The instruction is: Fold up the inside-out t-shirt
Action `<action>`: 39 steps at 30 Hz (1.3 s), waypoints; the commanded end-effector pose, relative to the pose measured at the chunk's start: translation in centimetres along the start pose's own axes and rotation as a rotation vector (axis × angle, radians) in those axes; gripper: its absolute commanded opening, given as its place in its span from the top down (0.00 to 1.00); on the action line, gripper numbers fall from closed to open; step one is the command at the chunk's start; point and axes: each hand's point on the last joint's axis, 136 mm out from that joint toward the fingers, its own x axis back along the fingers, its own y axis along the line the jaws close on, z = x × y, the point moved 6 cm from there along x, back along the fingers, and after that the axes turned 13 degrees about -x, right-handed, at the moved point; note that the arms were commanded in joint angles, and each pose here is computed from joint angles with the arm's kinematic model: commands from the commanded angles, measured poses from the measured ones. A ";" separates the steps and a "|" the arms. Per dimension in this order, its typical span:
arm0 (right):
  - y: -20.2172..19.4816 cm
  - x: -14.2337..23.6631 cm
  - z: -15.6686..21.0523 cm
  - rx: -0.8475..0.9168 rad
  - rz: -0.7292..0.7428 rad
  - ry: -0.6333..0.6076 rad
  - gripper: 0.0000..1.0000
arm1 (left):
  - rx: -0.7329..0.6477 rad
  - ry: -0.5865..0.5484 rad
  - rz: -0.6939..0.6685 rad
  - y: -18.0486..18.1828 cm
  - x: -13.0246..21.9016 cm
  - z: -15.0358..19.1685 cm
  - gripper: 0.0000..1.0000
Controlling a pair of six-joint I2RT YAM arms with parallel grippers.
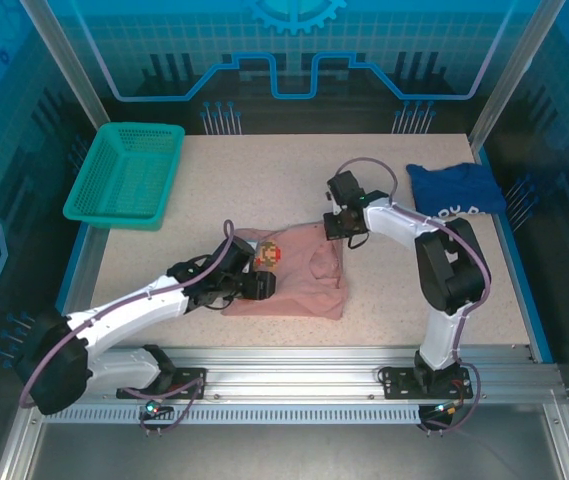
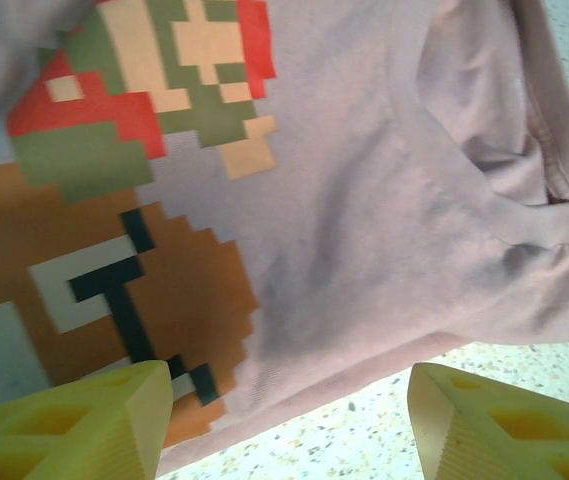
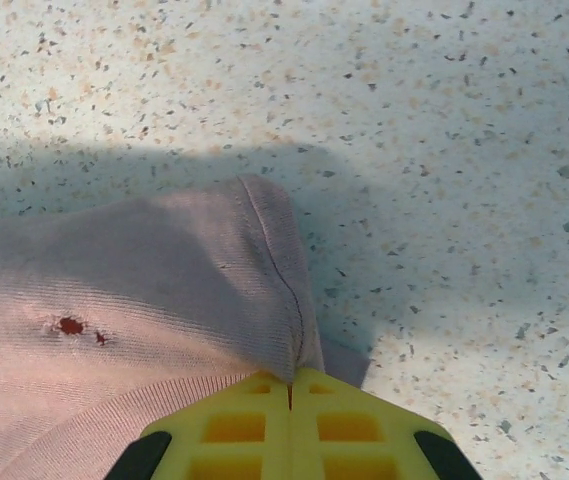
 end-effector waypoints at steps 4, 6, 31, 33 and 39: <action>-1.9 -0.1 -2.0 -0.056 -0.085 0.080 0.95 | -0.214 -0.006 0.168 -5.7 -2.2 -2.2 0.33; -2.5 -0.5 -2.4 -0.077 -0.098 0.111 0.93 | -0.287 0.021 0.176 -7.3 -3.4 -2.2 0.33; -2.1 9.7 12.2 -0.211 -0.400 0.151 0.60 | -0.163 -0.002 0.426 -6.4 -2.1 -3.1 0.31; 0.0 9.0 13.1 -0.200 -0.445 0.158 0.61 | 0.032 0.020 0.275 -1.7 -2.4 -3.7 0.32; 3.2 5.2 14.8 -0.148 -0.369 0.241 0.66 | 0.238 0.003 0.130 5.1 -4.1 -6.4 0.33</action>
